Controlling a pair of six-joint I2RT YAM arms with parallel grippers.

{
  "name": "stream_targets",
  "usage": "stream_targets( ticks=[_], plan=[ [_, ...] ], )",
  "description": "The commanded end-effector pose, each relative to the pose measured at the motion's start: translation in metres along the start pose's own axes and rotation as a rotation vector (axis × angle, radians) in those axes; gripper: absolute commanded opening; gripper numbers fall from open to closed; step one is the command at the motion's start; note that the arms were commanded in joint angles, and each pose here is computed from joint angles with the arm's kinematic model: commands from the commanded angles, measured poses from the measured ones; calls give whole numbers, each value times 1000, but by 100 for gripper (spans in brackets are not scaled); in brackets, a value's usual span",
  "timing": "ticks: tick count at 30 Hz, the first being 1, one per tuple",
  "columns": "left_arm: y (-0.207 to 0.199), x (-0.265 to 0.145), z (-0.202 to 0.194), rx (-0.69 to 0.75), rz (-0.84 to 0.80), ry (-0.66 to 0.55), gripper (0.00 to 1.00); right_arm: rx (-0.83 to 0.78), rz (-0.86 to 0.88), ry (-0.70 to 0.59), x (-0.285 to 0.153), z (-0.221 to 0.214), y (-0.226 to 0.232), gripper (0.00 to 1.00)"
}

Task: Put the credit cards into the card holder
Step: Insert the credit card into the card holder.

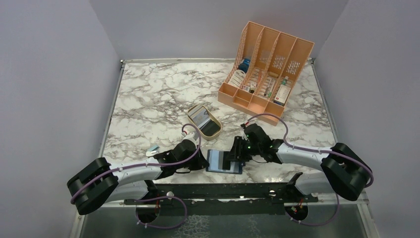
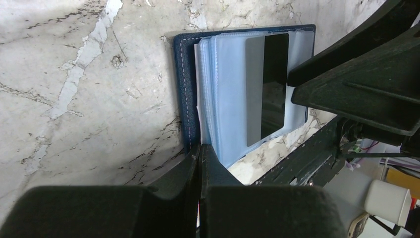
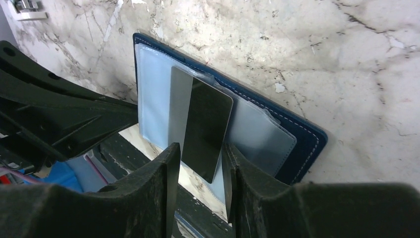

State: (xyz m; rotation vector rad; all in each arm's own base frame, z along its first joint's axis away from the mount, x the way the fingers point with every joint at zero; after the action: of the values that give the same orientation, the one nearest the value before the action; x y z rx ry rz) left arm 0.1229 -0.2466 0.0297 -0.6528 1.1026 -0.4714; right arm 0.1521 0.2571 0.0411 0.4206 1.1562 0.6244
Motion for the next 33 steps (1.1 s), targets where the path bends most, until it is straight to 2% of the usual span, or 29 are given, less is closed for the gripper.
stream_targets(
  ticks=[1, 17, 27, 30, 33],
  plan=[
    [-13, -2, 4, 8, -52, -9, 3, -15, 22, -23, 6, 7, 12, 36],
    [-11, 0, 2, 8, -51, -5, 3, -113, 108, -13, 21, 8, 34, 34],
    [-12, 4, 4, 11, -46, -5, 3, -87, 148, 2, 24, 1, 37, 28],
    [-13, 0, 9, 11, -29, -26, 9, -66, 56, 4, 24, 1, 22, 28],
    [-16, -7, 17, -1, -14, -63, 24, -68, 11, 0, 20, 1, 16, 28]
  ],
)
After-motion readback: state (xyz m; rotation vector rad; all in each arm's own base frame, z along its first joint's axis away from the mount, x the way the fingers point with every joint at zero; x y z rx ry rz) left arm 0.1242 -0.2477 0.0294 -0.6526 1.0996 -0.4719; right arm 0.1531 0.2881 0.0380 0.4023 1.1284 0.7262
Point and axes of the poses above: each gripper's point midway between its finger pads, its own x axis out along the fingers, its own y axis along the line the jaws close on, z = x × y, the point moved 1 cm from there along -x, back along the fingers, and after that the axes turned 7 degrees about -x, right-handed, at the moved point
